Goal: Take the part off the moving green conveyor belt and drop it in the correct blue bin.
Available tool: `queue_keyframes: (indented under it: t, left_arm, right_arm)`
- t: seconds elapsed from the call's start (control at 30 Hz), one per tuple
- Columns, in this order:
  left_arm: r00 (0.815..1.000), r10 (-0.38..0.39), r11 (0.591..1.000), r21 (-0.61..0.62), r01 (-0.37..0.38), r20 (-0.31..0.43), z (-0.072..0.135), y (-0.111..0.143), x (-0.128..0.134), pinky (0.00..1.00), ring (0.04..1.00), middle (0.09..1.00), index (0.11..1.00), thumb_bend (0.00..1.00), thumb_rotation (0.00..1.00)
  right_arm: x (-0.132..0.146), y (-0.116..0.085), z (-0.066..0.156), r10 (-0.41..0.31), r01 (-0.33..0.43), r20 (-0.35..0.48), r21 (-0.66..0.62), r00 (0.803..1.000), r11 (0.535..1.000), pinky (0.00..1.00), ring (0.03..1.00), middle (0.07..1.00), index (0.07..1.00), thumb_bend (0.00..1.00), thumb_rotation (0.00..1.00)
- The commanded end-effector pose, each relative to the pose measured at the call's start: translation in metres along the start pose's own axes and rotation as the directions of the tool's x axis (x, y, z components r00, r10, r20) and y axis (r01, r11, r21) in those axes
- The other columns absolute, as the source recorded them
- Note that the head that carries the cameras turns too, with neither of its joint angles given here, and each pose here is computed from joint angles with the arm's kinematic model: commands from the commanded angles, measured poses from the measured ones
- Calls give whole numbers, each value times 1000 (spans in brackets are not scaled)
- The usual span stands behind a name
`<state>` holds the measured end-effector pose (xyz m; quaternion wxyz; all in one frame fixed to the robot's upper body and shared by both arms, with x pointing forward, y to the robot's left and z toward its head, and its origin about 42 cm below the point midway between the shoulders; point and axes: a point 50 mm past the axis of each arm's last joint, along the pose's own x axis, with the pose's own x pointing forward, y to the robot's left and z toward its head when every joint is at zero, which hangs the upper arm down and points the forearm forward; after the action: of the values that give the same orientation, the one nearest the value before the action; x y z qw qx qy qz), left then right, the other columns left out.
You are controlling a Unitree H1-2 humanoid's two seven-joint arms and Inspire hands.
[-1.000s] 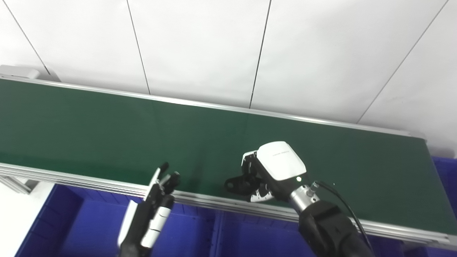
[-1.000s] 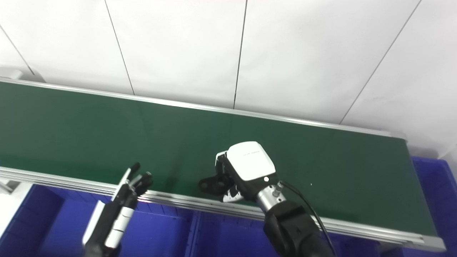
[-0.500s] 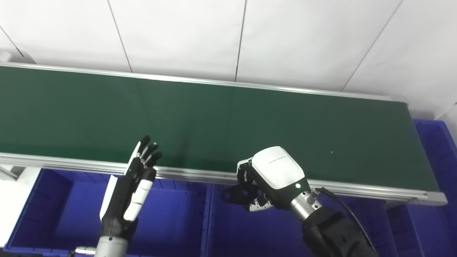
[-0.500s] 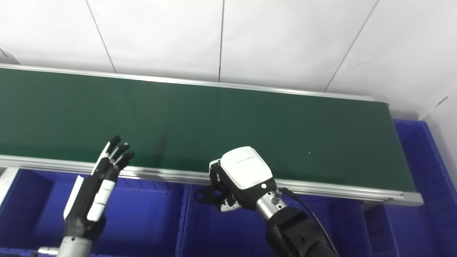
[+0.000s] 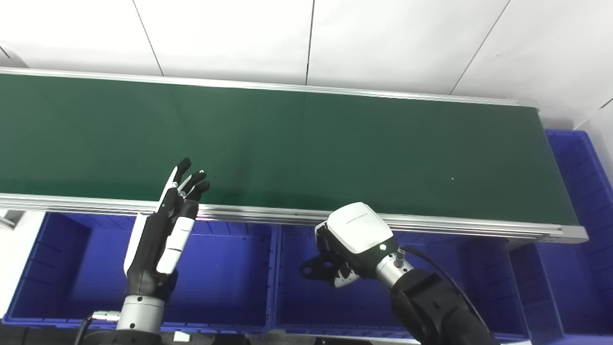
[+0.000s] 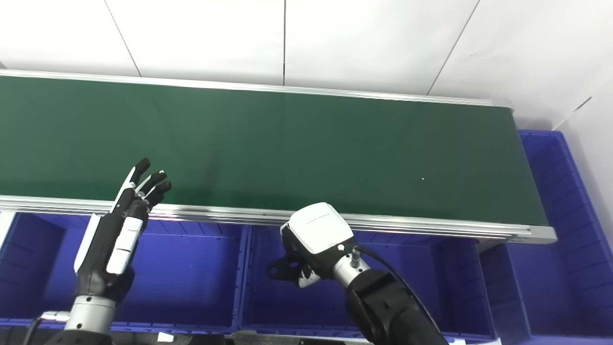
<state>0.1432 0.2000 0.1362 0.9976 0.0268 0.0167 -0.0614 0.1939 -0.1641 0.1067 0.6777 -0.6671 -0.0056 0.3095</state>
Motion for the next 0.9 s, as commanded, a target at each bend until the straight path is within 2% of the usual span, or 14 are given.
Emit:
queue_keyframes:
  t: [0.0, 0.07, 0.1, 0.13, 0.17, 0.2, 0.23, 0.27, 0.4, 0.5, 0.6, 0.7, 0.77, 0.87]
  left_arm:
    - [999, -3, 1000, 4, 3, 42, 10, 0, 0, 918, 871, 895, 966, 593, 876]
    - [999, -3, 1000, -1, 3, 40, 11, 0, 0, 918, 872, 894, 963, 603, 877]
    - [999, -3, 1000, -3, 3, 40, 11, -1, 0, 918, 872, 893, 962, 599, 876]
    - [999, -1, 1000, -2, 1, 38, 10, -1, 0, 917, 873, 892, 961, 598, 876]
    - [999, 0, 1000, -1, 0, 36, 10, -1, 0, 917, 872, 890, 960, 594, 880]
    - [999, 0, 1000, 2, 0, 35, 10, -1, 0, 918, 871, 889, 960, 589, 885]
    - [999, 1, 1000, 5, -1, 36, 10, -1, 0, 918, 871, 889, 961, 587, 886]
    - [999, 1, 1000, 7, -1, 36, 9, -2, 0, 918, 870, 887, 961, 578, 889]
    - [999, 4, 1000, 9, -4, 37, 9, -4, 1, 915, 867, 881, 958, 580, 887]
    - [999, 5, 1000, 12, -6, 36, 8, -6, 0, 917, 869, 882, 961, 582, 889]
    - [999, 2, 1000, 6, -2, 37, 9, -9, -2, 923, 878, 887, 964, 591, 891]
    - [999, -1, 1000, 0, 1, 40, 9, -11, -3, 926, 884, 893, 968, 568, 881]
    - [999, -1, 1000, 6, 0, 42, 9, -12, -3, 915, 879, 891, 966, 558, 883]
    - [999, -6, 1000, 13, 5, 49, 8, -14, -4, 903, 875, 892, 967, 552, 893]
  right_arm:
    - [1, -9, 0, -61, 61, 21, -28, 998, 998, 407, 346, 473, 487, 529, 6]
    - [1, -8, -1, -61, 61, -1, -38, 998, 997, 396, 349, 474, 490, 527, 12]
    - [1, -7, -1, -60, 59, -12, -43, 998, 997, 373, 351, 428, 569, 742, 277]
    - [0, -7, -1, -49, 48, -30, -50, 998, 998, 364, 351, 413, 596, 814, 367]
    - [0, -8, 0, -41, 39, -43, -54, 998, 998, 408, 424, 512, 652, 913, 508]
    - [-1, -8, 0, -34, 31, -52, -55, 998, 998, 437, 465, 567, 683, 965, 580]
    - [-1, -9, 0, -25, 22, -60, -51, 998, 998, 441, 470, 574, 687, 972, 588]
    - [-1, -9, 0, -19, 16, -63, -48, 998, 999, 503, 513, 615, 717, 990, 642]
    - [-4, -13, 0, 11, -10, -67, 14, 998, 1000, 633, 613, 685, 774, 1000, 703]
    - [-9, -18, -2, 16, -12, -67, 61, 998, 998, 684, 671, 727, 798, 1000, 723]
    - [-24, -36, -1, 3, 13, -80, 191, 997, 982, 708, 693, 750, 809, 1000, 734]
    - [-48, -58, 2, -52, 84, -92, 385, 994, 919, 659, 704, 751, 814, 1000, 704]
    - [-65, -65, 4, -78, 119, -105, 476, 991, 871, 602, 712, 758, 821, 1000, 745]
    - [-94, -66, 9, -128, 185, -135, 631, 983, 753, 589, 717, 773, 822, 989, 784]
